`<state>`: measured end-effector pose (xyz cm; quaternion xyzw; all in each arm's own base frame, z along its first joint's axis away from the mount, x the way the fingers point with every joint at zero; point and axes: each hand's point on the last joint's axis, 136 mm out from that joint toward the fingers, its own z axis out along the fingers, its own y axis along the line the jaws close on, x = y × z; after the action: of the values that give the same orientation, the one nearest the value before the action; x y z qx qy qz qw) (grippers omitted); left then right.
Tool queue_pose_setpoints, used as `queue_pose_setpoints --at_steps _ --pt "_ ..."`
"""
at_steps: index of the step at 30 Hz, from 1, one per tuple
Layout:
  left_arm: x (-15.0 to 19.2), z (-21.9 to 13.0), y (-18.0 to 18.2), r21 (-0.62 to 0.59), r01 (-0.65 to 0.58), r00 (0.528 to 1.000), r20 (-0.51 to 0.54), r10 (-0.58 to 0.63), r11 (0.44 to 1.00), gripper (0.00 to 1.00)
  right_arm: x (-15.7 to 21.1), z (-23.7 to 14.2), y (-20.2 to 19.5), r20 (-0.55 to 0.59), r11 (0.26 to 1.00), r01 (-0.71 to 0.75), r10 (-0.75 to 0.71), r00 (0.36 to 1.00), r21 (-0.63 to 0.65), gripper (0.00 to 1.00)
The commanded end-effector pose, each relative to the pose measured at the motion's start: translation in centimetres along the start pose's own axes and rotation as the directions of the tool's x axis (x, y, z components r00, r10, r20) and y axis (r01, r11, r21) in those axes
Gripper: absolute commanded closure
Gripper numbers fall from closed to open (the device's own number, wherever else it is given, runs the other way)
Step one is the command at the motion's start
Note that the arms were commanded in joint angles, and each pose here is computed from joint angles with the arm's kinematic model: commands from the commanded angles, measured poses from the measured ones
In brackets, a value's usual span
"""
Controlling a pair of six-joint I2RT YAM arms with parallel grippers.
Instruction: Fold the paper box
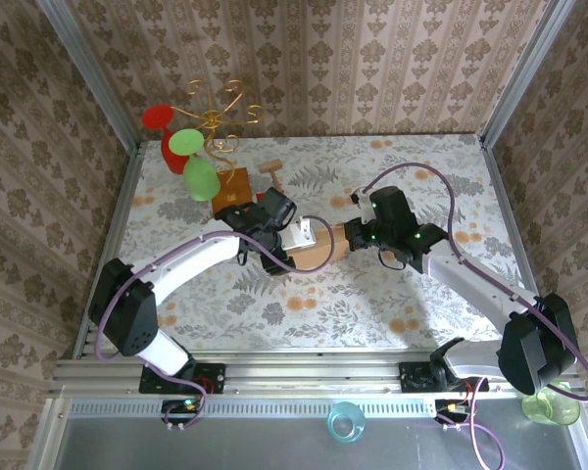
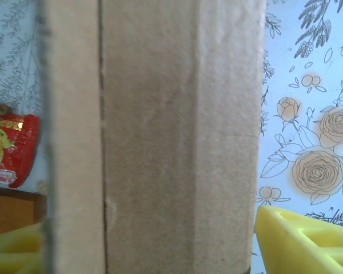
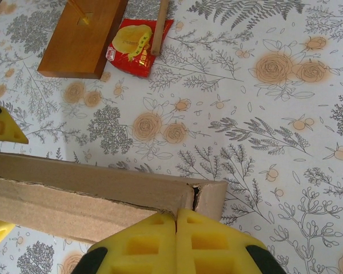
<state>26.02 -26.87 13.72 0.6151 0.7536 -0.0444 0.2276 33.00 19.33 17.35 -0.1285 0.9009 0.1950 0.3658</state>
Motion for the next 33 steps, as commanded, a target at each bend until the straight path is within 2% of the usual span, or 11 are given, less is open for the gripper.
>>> queue_pose_setpoints --at_steps 1,4,7,9,11,14,19,26,30,33 --pt "-2.5 -3.7 0.9 -0.047 0.085 0.984 0.159 -0.076 0.995 0.23 0.8 -0.3 -0.2 -0.024 1.000 -0.010 0.011 1.000 0.026 1.00" --pt "-3.1 -6.1 1.1 -0.067 0.169 0.957 0.248 -0.148 0.983 0.13 0.7 -0.5 -0.3 -0.025 0.999 -0.010 0.011 1.000 0.035 1.00" --pt "-3.1 -8.4 1.1 -0.078 0.262 0.919 0.325 -0.224 0.962 0.13 0.6 -0.4 -0.2 -0.026 0.999 -0.014 0.015 1.000 0.034 1.00" --pt "-2.6 -9.9 1.5 -0.096 0.337 0.892 0.352 -0.285 0.937 0.18 0.5 -0.4 -0.1 -0.029 0.999 -0.015 0.016 0.999 0.028 1.00" --pt "-1.5 -10.7 1.4 -0.098 0.414 0.868 0.341 -0.360 0.905 0.26 0.5 -0.2 -0.1 -0.032 0.999 -0.018 0.019 0.999 0.029 1.00" --pt "1.0 -10.2 1.0 -0.115 0.492 0.852 0.265 -0.451 0.863 0.35 0.5 -0.2 -0.1 -0.032 0.999 -0.020 0.021 0.999 0.027 1.00" --pt "3.7 -8.4 0.6 -0.160 0.519 0.854 0.144 -0.500 0.840 0.37 0.5 -0.1 0.0 -0.038 1.000 -0.020 0.021 0.999 0.024 1.00" --pt "3.8 -7.2 1.7 -0.159 0.565 0.824 0.142 -0.548 0.809 0.52 0.4 -0.2 0.0 -0.040 1.000 -0.019 0.020 0.999 0.023 1.00" --pt "3.9 -6.2 1.8 -0.165 0.563 0.826 0.108 -0.553 0.810 0.53 0.4 -0.2 0.1 -0.040 1.000 -0.019 0.019 0.999 0.022 1.00" --pt "3.4 -5.8 2.2 -0.163 0.579 0.815 0.120 -0.567 0.799 0.52 0.4 -0.2 0.1 -0.040 1.000 -0.019 0.020 0.999 0.023 1.00"
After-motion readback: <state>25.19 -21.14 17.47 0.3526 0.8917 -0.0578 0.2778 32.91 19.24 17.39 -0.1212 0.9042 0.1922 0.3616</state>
